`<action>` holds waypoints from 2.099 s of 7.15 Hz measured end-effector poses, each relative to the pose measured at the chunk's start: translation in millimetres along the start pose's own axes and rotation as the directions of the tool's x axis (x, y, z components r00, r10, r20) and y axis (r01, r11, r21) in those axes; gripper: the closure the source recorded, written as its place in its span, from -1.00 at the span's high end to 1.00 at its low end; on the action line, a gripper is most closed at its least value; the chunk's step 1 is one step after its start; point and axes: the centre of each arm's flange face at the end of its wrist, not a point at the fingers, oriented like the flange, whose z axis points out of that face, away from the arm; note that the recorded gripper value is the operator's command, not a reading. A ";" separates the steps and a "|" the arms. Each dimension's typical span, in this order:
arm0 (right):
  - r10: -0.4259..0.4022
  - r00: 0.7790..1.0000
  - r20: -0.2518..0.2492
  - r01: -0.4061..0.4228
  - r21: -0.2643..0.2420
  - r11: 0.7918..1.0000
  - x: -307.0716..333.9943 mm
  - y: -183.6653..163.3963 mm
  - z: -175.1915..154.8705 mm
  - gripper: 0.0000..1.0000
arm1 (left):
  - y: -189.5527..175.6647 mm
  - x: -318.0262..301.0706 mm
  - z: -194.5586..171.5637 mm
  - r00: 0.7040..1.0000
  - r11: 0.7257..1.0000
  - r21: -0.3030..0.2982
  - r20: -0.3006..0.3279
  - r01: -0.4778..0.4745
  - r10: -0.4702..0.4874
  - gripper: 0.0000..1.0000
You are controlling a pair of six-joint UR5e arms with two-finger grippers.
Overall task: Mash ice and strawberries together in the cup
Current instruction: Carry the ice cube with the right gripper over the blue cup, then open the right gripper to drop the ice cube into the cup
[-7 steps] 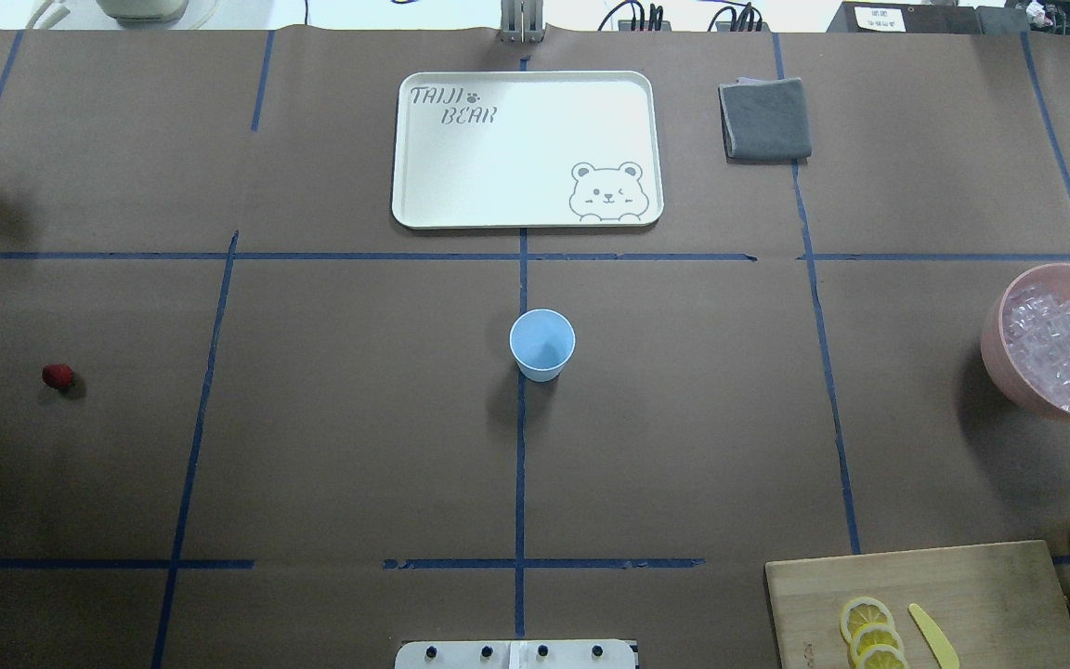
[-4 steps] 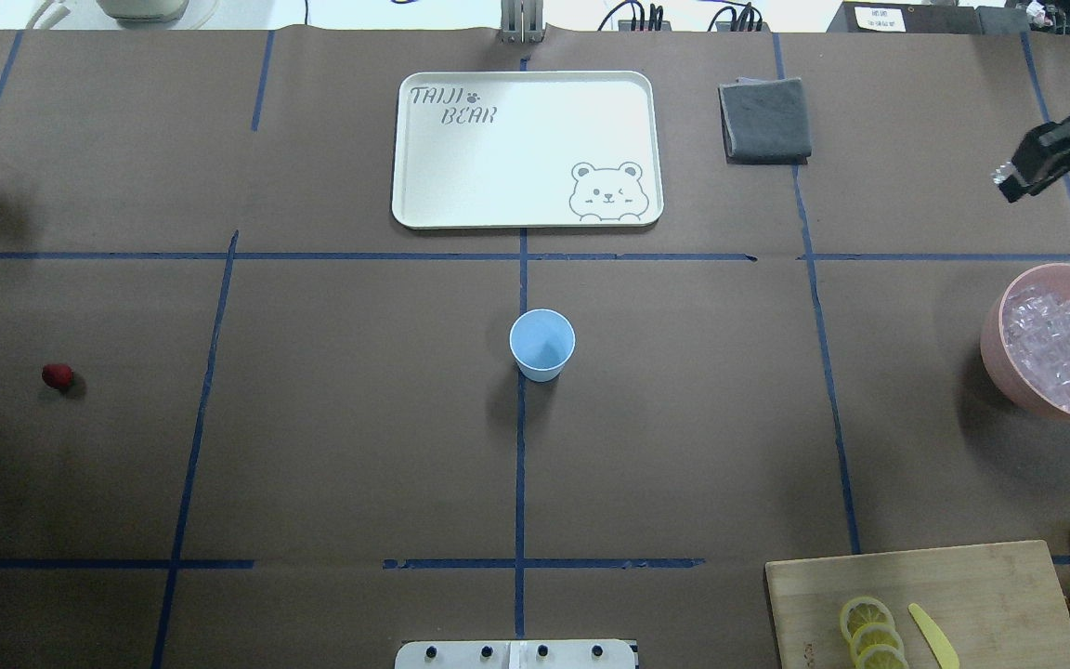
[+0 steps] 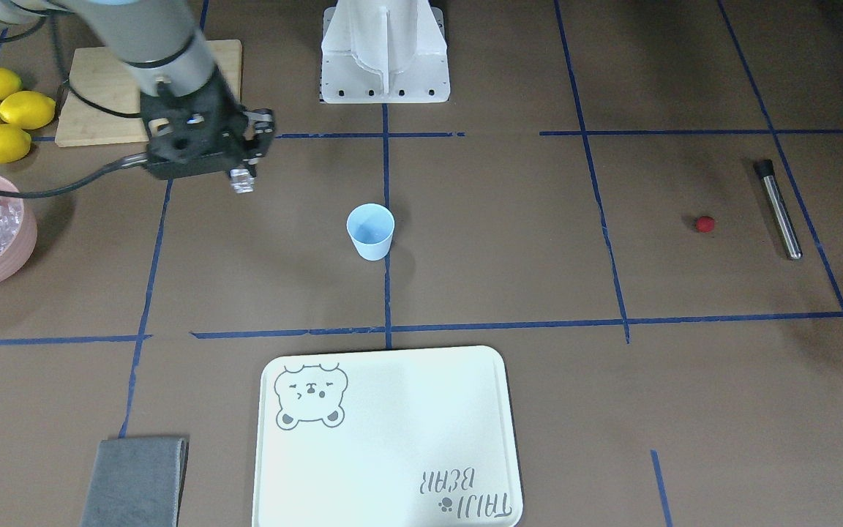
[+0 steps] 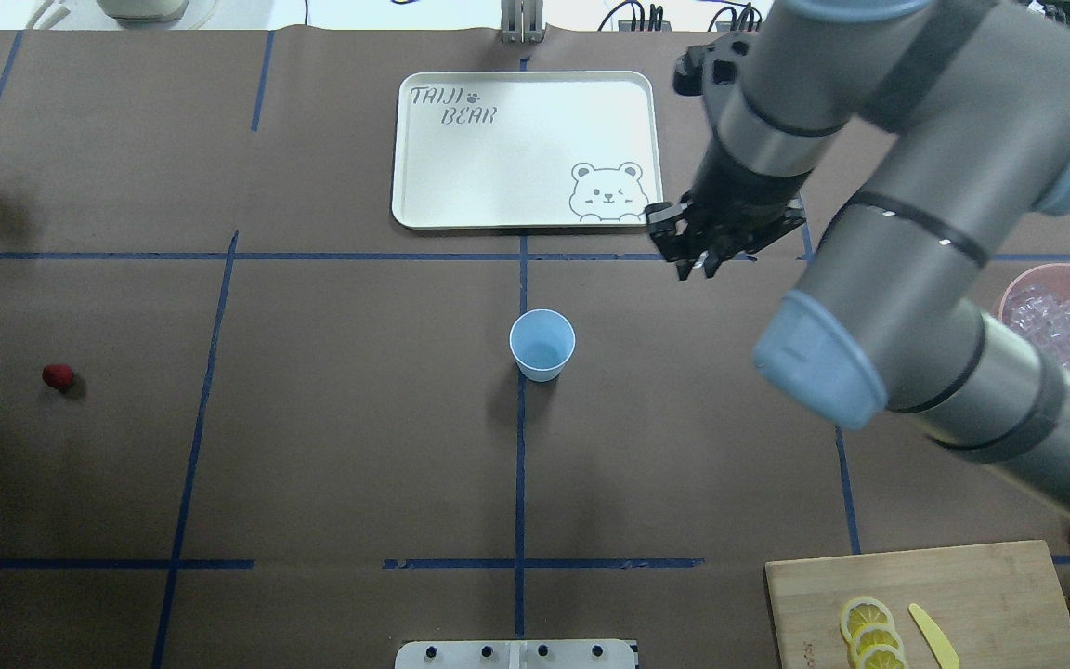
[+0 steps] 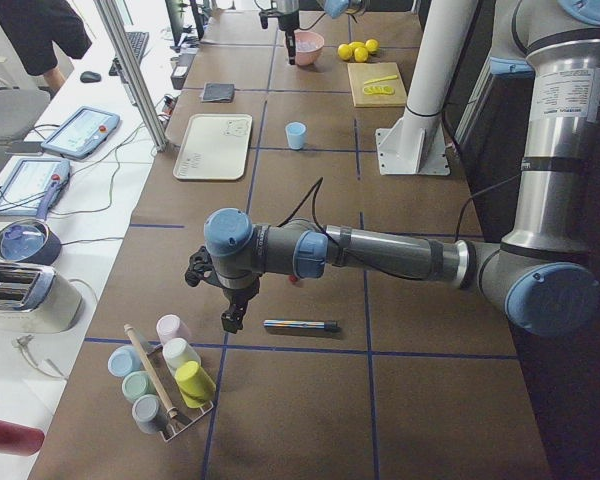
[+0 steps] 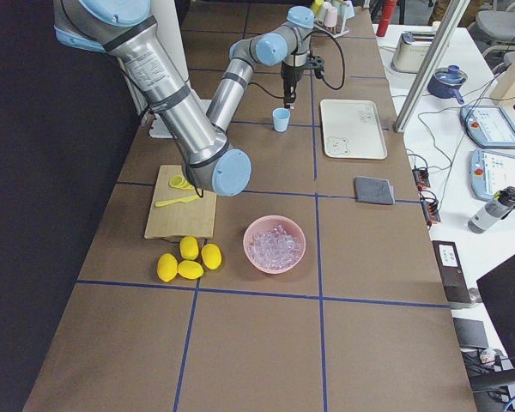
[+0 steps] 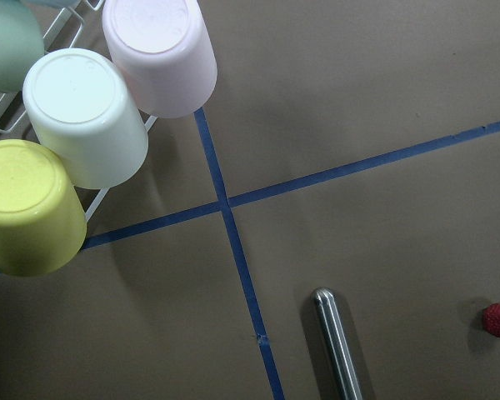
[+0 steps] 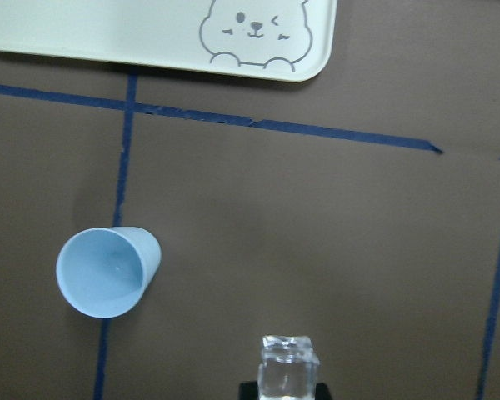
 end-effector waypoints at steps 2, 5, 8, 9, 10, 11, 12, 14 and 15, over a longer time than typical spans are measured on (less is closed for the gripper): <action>0.032 0.999 -0.021 -0.031 0.024 0.999 -92.1 0.0 61.9 -1.00 | 0.1 -0.2 0.3 1.000 1.000 -0.001 -0.001 0.000 0.000 1.00; 0.033 0.999 -0.042 -0.032 0.025 0.999 -107.9 -1.9 94.3 -1.00 | 0.1 -0.2 0.5 1.000 1.000 -0.001 -0.003 0.001 -0.001 1.00; 0.034 0.998 -0.059 -0.033 0.013 0.999 -106.0 -5.4 107.9 -0.75 | -0.6 0.2 0.1 1.000 1.000 0.000 -0.003 0.000 0.000 1.00; 0.033 0.998 -0.058 -0.032 0.013 0.999 -106.4 -6.6 110.3 -0.61 | -0.7 0.3 -0.1 1.000 1.000 0.001 -0.003 0.000 0.000 1.00; 0.033 0.998 -0.057 -0.032 0.012 0.999 -106.5 -7.4 111.7 -0.24 | -0.7 0.4 0.0 1.000 1.000 0.001 -0.003 0.000 0.000 1.00; 0.033 0.998 -0.056 -0.033 0.011 0.999 -106.6 -7.7 112.3 -0.02 | -0.7 0.3 0.0 1.000 1.000 0.001 -0.003 0.000 0.000 1.00; 0.033 0.998 -0.055 -0.032 0.011 0.999 -106.6 -7.8 112.3 0.28 | -1.0 0.3 -0.1 1.000 1.000 0.001 -0.002 0.000 0.000 1.00; 0.032 0.998 -0.055 -0.032 0.010 0.999 -106.6 -7.8 112.5 0.69 | -1.4 0.4 -0.4 1.000 1.000 0.001 -0.002 -0.001 0.001 1.00; 0.032 0.998 -0.055 -0.032 0.009 0.999 -106.4 -7.7 112.9 0.97 | -1.7 0.6 -0.6 1.000 1.000 0.002 -0.002 -0.001 0.001 1.00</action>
